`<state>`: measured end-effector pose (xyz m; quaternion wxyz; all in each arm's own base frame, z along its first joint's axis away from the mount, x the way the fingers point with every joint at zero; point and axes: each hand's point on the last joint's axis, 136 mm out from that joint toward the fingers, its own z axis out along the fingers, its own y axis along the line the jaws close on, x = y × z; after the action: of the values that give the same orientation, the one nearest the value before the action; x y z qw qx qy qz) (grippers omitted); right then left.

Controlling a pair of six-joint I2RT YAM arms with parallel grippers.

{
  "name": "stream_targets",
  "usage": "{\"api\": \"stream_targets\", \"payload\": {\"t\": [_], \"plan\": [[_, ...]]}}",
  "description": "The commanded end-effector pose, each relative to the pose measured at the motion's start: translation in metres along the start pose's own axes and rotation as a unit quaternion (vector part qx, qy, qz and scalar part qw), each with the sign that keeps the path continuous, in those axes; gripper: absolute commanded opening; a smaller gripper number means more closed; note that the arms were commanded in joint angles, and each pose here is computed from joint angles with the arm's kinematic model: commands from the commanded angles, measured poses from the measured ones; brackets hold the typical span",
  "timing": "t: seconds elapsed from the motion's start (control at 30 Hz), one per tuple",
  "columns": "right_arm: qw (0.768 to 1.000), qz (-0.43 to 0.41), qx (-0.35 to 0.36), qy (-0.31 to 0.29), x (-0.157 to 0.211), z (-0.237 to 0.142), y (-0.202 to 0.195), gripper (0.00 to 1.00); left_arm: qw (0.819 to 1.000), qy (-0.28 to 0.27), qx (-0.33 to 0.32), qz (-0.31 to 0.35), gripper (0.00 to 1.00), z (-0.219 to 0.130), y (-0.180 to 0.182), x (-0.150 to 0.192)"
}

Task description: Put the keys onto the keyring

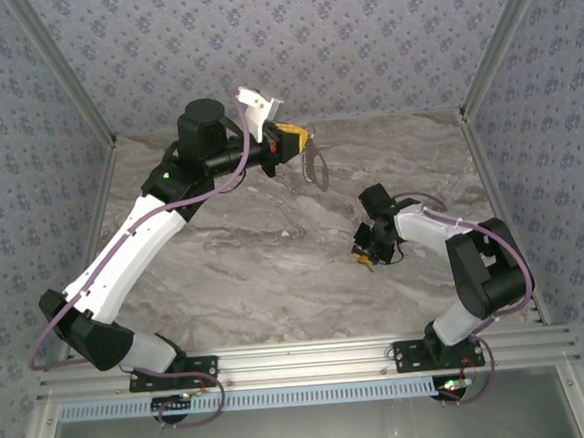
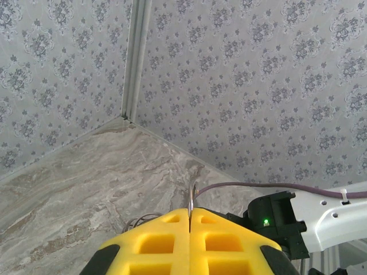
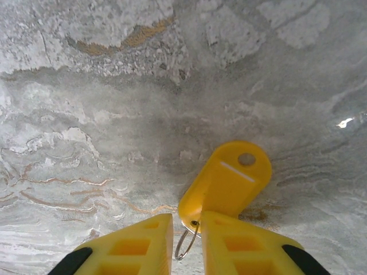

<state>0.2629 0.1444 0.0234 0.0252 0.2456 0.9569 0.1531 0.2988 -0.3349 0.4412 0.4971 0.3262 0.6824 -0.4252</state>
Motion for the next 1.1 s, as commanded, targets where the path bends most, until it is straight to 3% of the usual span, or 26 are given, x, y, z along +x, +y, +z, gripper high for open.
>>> {"api": "stream_targets", "payload": {"t": [0.0,0.2,0.33,0.47,0.63,0.8,0.93,1.07], "plan": [[1.0,0.002,0.004,0.006,0.002,0.001,0.001,0.2,0.999,-0.03,0.015,0.013,0.0,-0.006,-0.008,-0.017],[1.0,0.001,0.004,0.007,0.003,0.0,0.001,0.12,0.999,-0.032,0.016,0.012,0.0,-0.007,-0.008,-0.018],[1.0,-0.001,0.002,0.008,0.004,-0.001,0.0,0.0,0.999,-0.031,0.017,0.011,0.0,-0.007,-0.008,-0.017],[1.0,-0.011,-0.014,0.001,0.003,-0.016,0.005,0.0,0.999,-0.031,0.016,0.011,0.0,-0.006,-0.008,-0.017],[0.991,-0.038,-0.121,-0.052,-0.014,-0.072,0.037,0.0,0.999,-0.036,0.012,0.015,0.0,-0.009,-0.008,-0.021],[0.938,-0.094,-0.306,-0.133,-0.031,-0.167,0.09,0.0,0.999,-0.045,0.013,0.026,0.0,-0.013,-0.013,-0.027],[0.871,-0.149,-0.428,-0.19,-0.034,-0.249,0.125,0.0,0.998,-0.05,0.024,0.041,0.0,-0.014,-0.024,-0.031],[0.805,-0.204,-0.504,-0.236,-0.027,-0.324,0.151,0.0,0.997,-0.051,0.039,0.053,0.0,-0.012,-0.035,-0.035]]}}
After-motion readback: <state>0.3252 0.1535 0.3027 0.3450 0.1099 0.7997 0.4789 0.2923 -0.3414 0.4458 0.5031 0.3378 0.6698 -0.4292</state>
